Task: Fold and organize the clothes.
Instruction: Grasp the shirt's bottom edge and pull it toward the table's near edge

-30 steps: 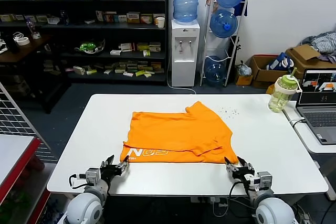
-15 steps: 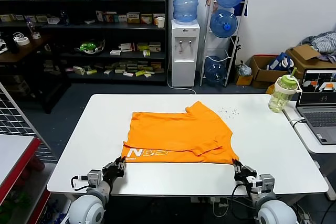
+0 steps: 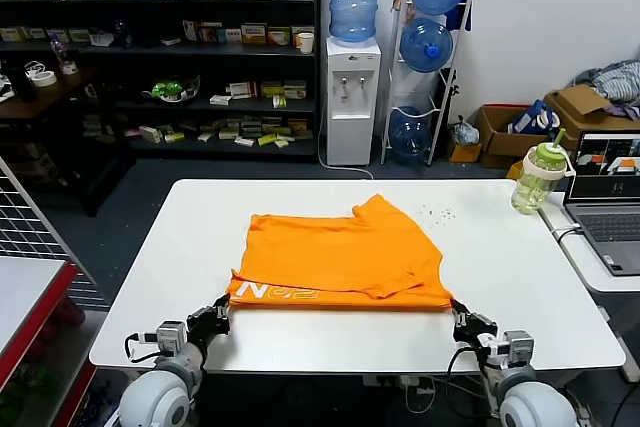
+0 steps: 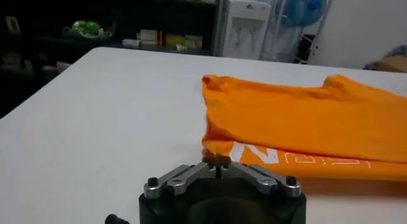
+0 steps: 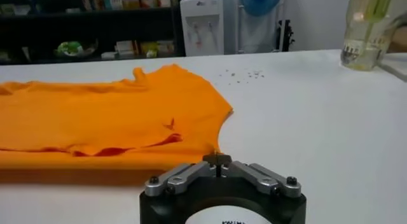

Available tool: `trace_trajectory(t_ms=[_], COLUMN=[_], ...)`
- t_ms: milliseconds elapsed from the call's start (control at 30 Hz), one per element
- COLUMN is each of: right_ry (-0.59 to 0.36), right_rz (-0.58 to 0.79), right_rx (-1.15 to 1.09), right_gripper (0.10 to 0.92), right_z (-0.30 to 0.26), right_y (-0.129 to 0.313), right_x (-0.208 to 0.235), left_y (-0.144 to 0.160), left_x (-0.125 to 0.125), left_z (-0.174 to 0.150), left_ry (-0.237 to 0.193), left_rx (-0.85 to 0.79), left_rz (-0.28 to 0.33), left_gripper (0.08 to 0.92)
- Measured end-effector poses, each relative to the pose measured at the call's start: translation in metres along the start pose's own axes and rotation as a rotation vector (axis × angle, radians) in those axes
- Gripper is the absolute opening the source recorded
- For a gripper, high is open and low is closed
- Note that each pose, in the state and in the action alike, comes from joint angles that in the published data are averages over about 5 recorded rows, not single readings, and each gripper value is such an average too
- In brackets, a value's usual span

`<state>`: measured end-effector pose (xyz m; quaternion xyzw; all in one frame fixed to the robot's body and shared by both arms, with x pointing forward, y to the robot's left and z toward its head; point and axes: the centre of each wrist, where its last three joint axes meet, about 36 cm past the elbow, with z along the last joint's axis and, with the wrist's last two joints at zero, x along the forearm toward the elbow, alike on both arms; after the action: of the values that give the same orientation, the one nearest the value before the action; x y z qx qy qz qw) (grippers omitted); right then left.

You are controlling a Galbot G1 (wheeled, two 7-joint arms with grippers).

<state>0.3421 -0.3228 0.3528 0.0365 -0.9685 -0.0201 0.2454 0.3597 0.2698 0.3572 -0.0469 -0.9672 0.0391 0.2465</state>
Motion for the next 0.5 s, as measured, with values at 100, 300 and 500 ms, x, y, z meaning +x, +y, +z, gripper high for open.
trace_trajectory(t_ms=[100,300,500], right_ry=[0.011,0.049,0.094], right_rz=[0.003,0.004,0.02], right_rx=[0.008,0.018,0.029], right_gripper=[0.125,0.125,0.216], right_z=[0.002,0.014,0.027], right_y=[0.002,0.01,0.011], right_x=[0.012,0.043,0.069], left_y=[0.001,-0.002,-0.008], left_x=[0.012,0.043,0.068], left_z=[0.0,0.01,0.023], left_ry=[0.019,0.083,0.15], left_rx=[-0.001,-0.014,-0.023], left_rz=[0.0,0.005,0.022], left_gripper=[0.09,0.09,0.199])
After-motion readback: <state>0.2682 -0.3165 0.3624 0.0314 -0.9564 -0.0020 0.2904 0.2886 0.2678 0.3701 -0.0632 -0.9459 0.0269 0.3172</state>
